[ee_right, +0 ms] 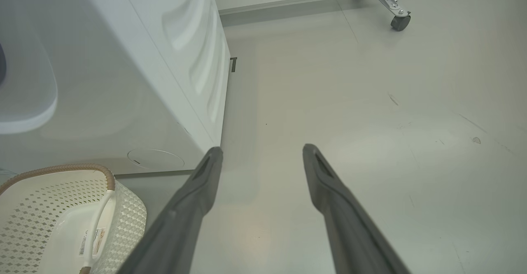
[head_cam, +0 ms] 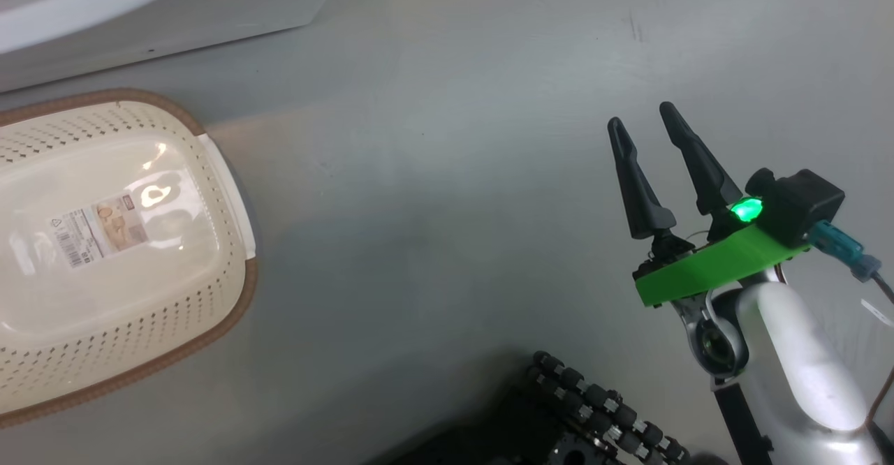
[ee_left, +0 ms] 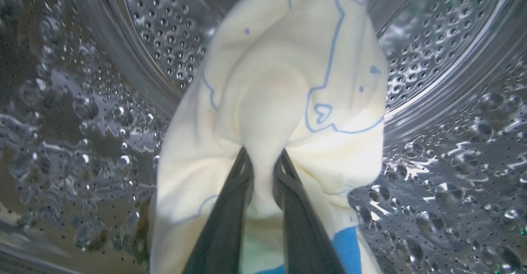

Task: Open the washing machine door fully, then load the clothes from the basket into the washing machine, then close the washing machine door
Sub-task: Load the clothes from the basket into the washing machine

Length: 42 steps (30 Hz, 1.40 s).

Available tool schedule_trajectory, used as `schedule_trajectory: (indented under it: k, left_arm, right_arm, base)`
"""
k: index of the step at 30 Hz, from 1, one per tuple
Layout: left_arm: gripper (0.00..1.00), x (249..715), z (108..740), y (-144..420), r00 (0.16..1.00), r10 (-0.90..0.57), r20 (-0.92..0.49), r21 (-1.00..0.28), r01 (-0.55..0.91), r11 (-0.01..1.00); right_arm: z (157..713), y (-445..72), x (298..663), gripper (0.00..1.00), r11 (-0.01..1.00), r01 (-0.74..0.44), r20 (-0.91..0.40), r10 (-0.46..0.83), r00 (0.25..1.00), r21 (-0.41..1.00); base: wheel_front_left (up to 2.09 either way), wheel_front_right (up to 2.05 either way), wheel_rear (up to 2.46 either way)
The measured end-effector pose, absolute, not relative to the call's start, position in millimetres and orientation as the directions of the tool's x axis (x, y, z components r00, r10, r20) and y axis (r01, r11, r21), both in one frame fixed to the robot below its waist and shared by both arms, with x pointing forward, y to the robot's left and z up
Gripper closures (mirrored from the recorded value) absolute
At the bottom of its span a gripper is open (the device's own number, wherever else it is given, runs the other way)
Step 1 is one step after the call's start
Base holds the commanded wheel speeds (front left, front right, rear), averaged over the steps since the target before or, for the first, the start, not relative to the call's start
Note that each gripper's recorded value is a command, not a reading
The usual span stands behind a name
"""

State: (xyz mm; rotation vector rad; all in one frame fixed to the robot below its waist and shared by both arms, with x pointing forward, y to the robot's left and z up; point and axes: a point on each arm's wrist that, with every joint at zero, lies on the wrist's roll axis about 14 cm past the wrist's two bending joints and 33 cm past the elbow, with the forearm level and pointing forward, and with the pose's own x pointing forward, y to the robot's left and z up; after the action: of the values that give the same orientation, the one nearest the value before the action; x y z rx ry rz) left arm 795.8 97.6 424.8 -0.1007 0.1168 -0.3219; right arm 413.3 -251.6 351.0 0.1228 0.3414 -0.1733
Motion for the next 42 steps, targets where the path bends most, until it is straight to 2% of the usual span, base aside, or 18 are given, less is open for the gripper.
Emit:
schedule_trajectory:
  k: [1,2,3,12,19,33,42]
  left_arm:
    - [0.82,795,418,98,0.942,-0.312,-0.126,-0.124,0.297,0.947]
    - [0.53,795,412,98,0.94,-0.308,-0.145,-0.135,0.29,0.948]
    - [0.0,794,407,98,0.938,-0.305,-0.166,-0.139,0.284,0.949]
    - [0.0,793,397,102,0.928,-0.289,-0.234,-0.141,0.261,0.955]
    - [0.0,779,405,101,0.939,-0.295,-0.175,-0.157,0.269,0.95]
    - [0.0,713,403,101,0.944,-0.303,-0.127,-0.15,0.284,0.947]
    - [0.0,642,406,110,0.957,-0.268,-0.112,-0.162,0.249,0.955]
  right_arm:
    - [350,-251,413,0.0,0.978,0.188,-0.344,-0.146,0.927,0.092]
    - [350,-250,413,0.0,0.978,0.187,-0.346,-0.144,0.927,0.092]
    - [349,-250,413,0.0,0.978,0.186,-0.348,-0.143,0.927,0.093]
    - [350,-247,421,0.0,0.98,0.172,-0.335,-0.13,0.933,0.1]
    - [354,-243,428,0.0,0.98,0.161,-0.312,-0.118,0.943,0.116]
    - [378,-236,441,0.0,0.987,0.122,-0.236,-0.094,0.967,0.107]
    - [387,-228,440,0.0,0.99,0.099,-0.212,-0.076,0.974,0.1]
  base:
    - [0.0,0.0,0.0]
    - [0.0,0.0,0.0]
    - [0.0,0.0,0.0]
    - [0.0,0.0,0.0]
    - [0.0,0.0,0.0]
    - [0.0,0.0,0.0]
    - [0.0,0.0,0.0]
